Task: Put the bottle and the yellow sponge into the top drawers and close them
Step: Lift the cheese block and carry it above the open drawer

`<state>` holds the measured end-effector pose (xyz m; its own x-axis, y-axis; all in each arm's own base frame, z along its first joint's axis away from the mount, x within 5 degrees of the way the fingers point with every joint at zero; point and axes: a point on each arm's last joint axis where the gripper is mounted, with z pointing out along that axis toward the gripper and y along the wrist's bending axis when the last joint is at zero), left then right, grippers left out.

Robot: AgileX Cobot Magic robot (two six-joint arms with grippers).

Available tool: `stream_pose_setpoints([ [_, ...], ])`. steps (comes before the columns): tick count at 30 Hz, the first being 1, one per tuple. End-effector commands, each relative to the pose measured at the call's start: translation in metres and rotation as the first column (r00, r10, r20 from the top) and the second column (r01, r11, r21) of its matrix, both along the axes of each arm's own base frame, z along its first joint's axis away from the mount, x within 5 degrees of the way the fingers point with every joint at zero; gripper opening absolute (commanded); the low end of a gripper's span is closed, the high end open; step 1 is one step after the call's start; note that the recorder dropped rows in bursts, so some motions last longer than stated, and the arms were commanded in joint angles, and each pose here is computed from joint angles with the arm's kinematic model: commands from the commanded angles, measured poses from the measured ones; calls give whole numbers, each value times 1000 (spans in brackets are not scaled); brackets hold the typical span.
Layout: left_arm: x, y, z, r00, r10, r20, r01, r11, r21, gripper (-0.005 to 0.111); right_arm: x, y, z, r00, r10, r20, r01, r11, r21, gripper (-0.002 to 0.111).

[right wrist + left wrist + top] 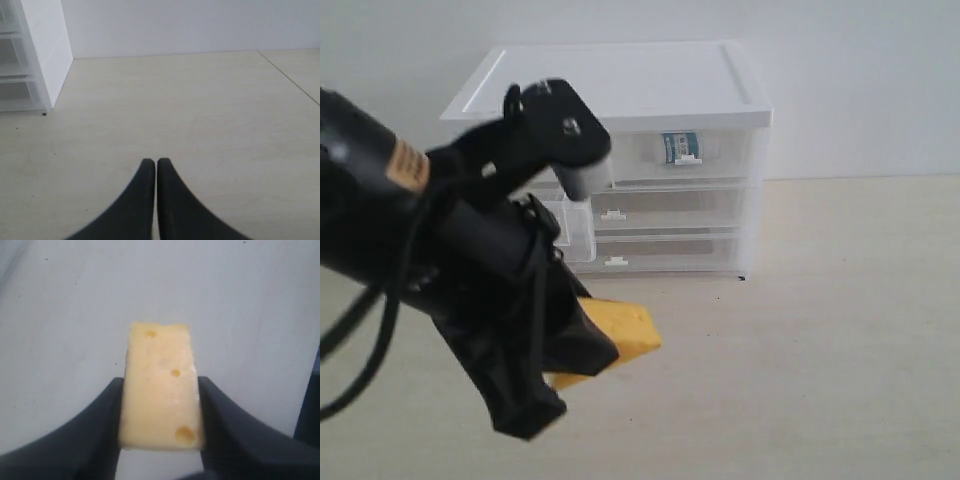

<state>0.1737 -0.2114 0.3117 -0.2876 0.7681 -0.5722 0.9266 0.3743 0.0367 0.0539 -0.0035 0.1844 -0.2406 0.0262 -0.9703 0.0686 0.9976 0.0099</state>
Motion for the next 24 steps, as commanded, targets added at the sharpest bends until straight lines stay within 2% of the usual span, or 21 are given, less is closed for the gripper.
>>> stream_pose_setpoints([
  [1, 15, 17, 35, 998, -46, 43, 47, 999, -12, 4, 0, 0, 0, 1000, 1, 11, -1, 1000, 0, 0],
  [7, 43, 47, 66, 981, -110, 159, 102, 993, 59, 4, 0, 0, 0, 1000, 1, 11, -1, 1000, 0, 0],
  [9, 52, 57, 70, 974, -147, 175, 131, 986, 102, 4, 0, 0, 0, 1000, 1, 11, -1, 1000, 0, 0],
  [12, 67, 69, 73, 975, -148, 165, 126, 983, 133, 4, 0, 0, 0, 1000, 1, 11, -1, 1000, 0, 0],
  [15, 85, 78, 71, 974, -166, 156, 140, 976, 166, 4, 0, 0, 0, 1000, 1, 11, -1, 1000, 0, 0],
  [19, 114, 83, 62, 942, -279, 187, 232, 943, 239, 4, 0, 0, 0, 1000, 1, 11, -1, 1000, 0, 0],
  [24, 146, 81, 44, 913, -363, 185, 325, 923, 206, 4, 0, 0, 0, 1000, 1, 11, -1, 1000, 0, 0],
])
